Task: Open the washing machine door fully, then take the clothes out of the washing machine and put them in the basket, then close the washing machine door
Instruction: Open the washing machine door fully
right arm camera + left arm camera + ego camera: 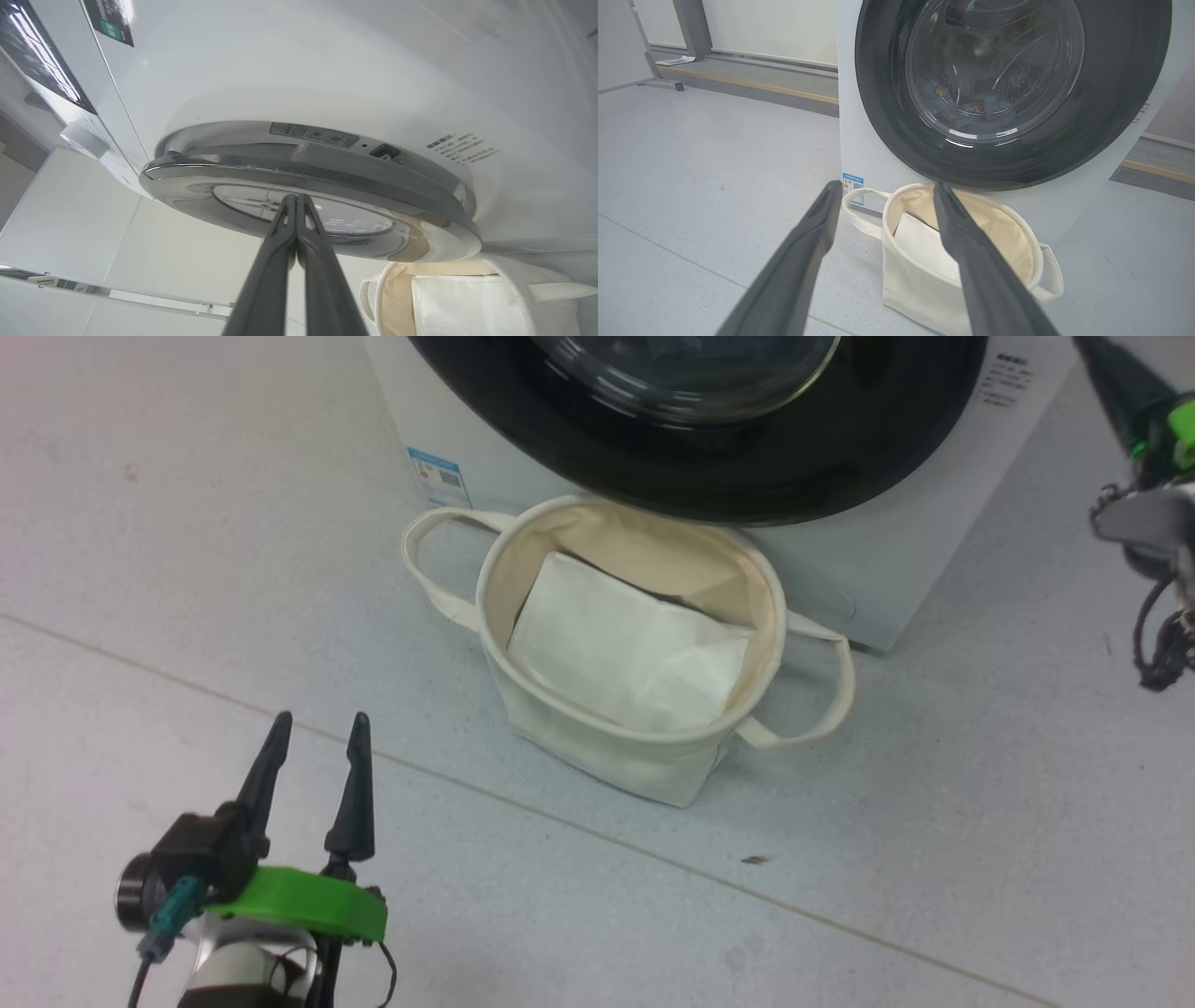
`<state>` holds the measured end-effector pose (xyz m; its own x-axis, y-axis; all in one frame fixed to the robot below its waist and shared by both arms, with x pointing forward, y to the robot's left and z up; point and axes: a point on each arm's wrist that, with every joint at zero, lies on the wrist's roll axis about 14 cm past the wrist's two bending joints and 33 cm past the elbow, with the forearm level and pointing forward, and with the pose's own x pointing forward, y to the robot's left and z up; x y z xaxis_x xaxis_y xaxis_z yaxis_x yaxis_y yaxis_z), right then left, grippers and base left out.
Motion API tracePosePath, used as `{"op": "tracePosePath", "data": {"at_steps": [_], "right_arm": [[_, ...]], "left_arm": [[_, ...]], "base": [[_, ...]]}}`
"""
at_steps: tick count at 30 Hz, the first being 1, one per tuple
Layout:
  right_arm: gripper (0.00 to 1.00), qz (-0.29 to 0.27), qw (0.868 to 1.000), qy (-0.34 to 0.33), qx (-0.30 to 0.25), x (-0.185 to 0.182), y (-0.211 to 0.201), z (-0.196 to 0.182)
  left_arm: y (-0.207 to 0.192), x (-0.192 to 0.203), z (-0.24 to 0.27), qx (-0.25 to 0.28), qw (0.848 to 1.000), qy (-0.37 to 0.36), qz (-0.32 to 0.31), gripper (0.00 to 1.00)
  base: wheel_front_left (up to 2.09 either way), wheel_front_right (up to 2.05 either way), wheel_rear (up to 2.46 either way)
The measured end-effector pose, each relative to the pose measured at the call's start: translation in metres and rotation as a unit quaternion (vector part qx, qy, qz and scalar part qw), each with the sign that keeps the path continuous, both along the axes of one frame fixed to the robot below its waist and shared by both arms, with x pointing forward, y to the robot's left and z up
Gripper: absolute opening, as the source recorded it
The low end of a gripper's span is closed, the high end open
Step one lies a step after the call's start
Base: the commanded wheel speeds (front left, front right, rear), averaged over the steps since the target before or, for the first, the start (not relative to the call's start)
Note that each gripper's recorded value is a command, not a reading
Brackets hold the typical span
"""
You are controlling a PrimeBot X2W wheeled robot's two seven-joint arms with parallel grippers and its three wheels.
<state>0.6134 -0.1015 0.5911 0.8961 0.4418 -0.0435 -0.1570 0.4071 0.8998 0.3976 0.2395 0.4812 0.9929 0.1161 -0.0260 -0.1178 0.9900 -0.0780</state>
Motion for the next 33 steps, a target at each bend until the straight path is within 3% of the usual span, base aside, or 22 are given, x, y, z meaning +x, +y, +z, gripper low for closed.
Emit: {"op": "tracePosePath", "data": {"at_steps": [9, 20, 26, 33], "right_arm": [[0.0, -0.02, 1.0, -0.012, 0.014, 0.041, 0.0, 0.011], [0.0, -0.043, 0.999, -0.01, -0.018, 0.075, 0.006, -0.014], [0.0, -0.036, 0.999, -0.009, -0.009, 0.078, 0.019, -0.014], [0.0, 0.011, 1.0, -0.001, -0.007, 0.059, 0.042, -0.011]], "left_arm": [[0.005, 0.014, -0.003, -0.001, 1.0, -0.004, 0.009, 1.0], [0.004, 0.029, -0.015, -0.005, 1.0, 0.007, 0.01, 1.0], [0.002, 0.03, -0.013, -0.005, 1.0, 0.004, 0.008, 1.0], [0.002, 0.03, -0.006, -0.006, 1.0, -0.006, 0.007, 1.0]], "base": [[0.0, 0.0, 0.0], [0.0, 0.0, 0.0], [0.0, 0.0, 0.0], [0.0, 0.0, 0.0]]}}
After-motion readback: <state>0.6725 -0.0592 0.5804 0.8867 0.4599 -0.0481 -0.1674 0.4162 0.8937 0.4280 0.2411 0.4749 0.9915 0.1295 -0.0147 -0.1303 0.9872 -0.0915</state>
